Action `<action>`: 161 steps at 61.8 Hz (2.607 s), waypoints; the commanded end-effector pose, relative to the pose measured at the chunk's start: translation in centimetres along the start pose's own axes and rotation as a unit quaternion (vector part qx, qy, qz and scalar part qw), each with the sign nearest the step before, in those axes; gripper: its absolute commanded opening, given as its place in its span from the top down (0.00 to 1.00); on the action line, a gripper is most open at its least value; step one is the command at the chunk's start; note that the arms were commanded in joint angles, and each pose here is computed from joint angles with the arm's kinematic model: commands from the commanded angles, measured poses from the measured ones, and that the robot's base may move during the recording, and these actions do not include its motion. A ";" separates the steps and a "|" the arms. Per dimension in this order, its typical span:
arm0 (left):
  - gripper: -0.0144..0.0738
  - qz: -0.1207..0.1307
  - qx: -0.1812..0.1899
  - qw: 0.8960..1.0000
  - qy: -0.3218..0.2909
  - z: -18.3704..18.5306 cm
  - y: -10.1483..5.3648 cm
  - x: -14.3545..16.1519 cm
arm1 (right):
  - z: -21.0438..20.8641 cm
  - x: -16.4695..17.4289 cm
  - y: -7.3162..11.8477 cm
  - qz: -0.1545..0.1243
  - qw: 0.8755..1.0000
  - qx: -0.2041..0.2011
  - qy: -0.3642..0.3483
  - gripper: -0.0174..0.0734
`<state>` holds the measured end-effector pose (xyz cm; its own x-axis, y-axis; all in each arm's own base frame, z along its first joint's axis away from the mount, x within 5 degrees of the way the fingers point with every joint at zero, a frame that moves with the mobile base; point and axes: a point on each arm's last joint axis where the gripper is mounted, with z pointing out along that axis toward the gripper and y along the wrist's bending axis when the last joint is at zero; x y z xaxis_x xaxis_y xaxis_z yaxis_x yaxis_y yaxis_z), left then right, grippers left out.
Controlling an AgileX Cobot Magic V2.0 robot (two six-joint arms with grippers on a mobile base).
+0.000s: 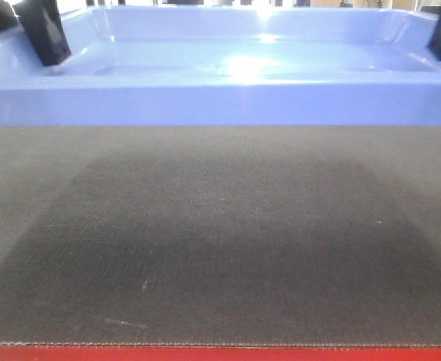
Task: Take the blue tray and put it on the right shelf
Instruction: 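Lift the blue tray with both grippers above the table, then hold the tray raised with both grippers, then drive the base away from the table while holding the tray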
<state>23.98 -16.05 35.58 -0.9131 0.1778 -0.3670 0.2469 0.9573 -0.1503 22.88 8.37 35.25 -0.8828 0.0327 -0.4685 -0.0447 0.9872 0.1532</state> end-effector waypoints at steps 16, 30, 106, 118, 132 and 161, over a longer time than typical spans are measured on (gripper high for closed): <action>0.88 0.037 -0.016 0.998 -0.052 -6.7 -0.8 1.8 | -8.0 1.9 -1.6 -0.023 0.991 -0.005 -0.129 0.75; 0.88 0.037 -0.014 0.997 -0.059 -7.0 -0.8 1.7 | -9.6 2.7 -1.9 -0.020 0.988 -0.014 -0.150 0.75; 0.89 0.036 -0.009 0.997 -0.060 -7.0 -0.9 1.7 | -10.2 2.2 -1.7 -0.021 0.984 -0.023 -0.175 0.75; 0.89 0.036 -0.009 0.997 -0.060 -7.0 -0.9 1.7 | -10.2 2.2 -1.7 -0.021 0.984 -0.023 -0.175 0.75; 0.89 0.036 -0.008 0.998 -0.059 -7.0 -0.9 1.7 | -10.2 2.2 -1.7 -0.021 0.984 -0.023 -0.175 0.75; 0.89 0.036 -0.006 0.998 -0.058 -7.0 -1.0 1.7 | -10.2 2.2 -1.7 -0.021 0.984 -0.022 -0.174 0.75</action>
<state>21.11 -16.54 40.45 -0.8470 0.1714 -0.5032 0.3043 0.9325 -0.1945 16.47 5.86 40.81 -0.7619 0.0685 -0.6441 -0.0835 0.9757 0.2025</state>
